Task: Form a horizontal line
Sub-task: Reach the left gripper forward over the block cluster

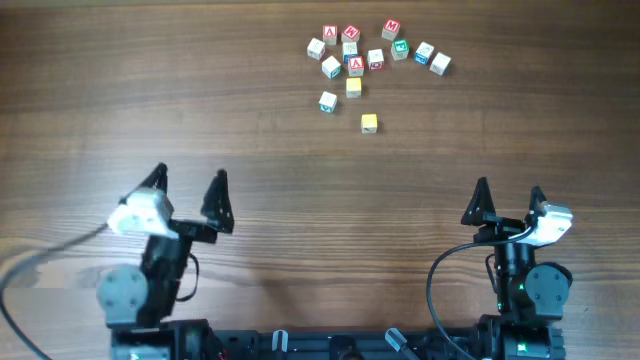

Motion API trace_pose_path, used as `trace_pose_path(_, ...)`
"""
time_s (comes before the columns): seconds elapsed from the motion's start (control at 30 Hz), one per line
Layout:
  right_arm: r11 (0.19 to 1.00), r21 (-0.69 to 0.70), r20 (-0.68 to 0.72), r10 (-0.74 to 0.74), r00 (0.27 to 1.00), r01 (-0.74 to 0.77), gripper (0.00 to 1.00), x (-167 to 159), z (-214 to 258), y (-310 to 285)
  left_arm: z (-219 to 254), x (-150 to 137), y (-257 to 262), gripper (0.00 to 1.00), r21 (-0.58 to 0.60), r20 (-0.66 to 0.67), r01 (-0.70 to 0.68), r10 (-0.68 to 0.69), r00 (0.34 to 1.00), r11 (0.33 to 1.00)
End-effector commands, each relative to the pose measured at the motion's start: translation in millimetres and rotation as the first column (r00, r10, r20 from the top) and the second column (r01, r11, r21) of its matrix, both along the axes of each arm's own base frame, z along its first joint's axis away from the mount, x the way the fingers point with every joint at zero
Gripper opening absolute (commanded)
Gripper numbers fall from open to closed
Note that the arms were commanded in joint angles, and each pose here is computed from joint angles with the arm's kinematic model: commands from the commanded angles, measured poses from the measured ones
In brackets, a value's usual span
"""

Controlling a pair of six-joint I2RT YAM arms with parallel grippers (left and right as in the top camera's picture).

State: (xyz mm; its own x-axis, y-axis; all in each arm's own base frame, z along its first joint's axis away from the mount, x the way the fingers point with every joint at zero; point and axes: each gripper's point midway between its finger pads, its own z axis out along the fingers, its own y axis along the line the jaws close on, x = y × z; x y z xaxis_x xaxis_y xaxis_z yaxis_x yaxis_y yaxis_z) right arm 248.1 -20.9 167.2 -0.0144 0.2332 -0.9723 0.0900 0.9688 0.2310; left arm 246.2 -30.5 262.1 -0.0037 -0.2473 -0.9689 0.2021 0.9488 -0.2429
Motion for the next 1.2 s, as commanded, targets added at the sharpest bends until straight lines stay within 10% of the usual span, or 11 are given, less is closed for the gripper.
trace_pose_path(0.0,1.000,0.004,0.016,0.006,1.000,-0.006,1.00,0,3,1,33,22,-12,1.00,-0.014,-0.107,0.079,-0.080,0.991,0.997)
trace_pose_path(0.2,1.000,0.004,0.016,0.006,1.000,-0.006,1.00,0,3,1,24,60,-36,1.00,-0.114,-0.401,0.220,-0.247,0.882,0.969)
trace_pose_path(0.53,1.000,0.004,0.016,0.006,1.000,-0.006,1.00,0,3,1,-21,57,-91,1.00,-0.427,-0.526,0.457,-0.626,0.576,0.780)
trace_pose_path(1.17,1.000,0.004,0.016,0.005,1.000,-0.005,1.00,0,3,1,55,191,-122,0.99,-0.222,-0.509,0.279,-0.355,0.784,0.934)
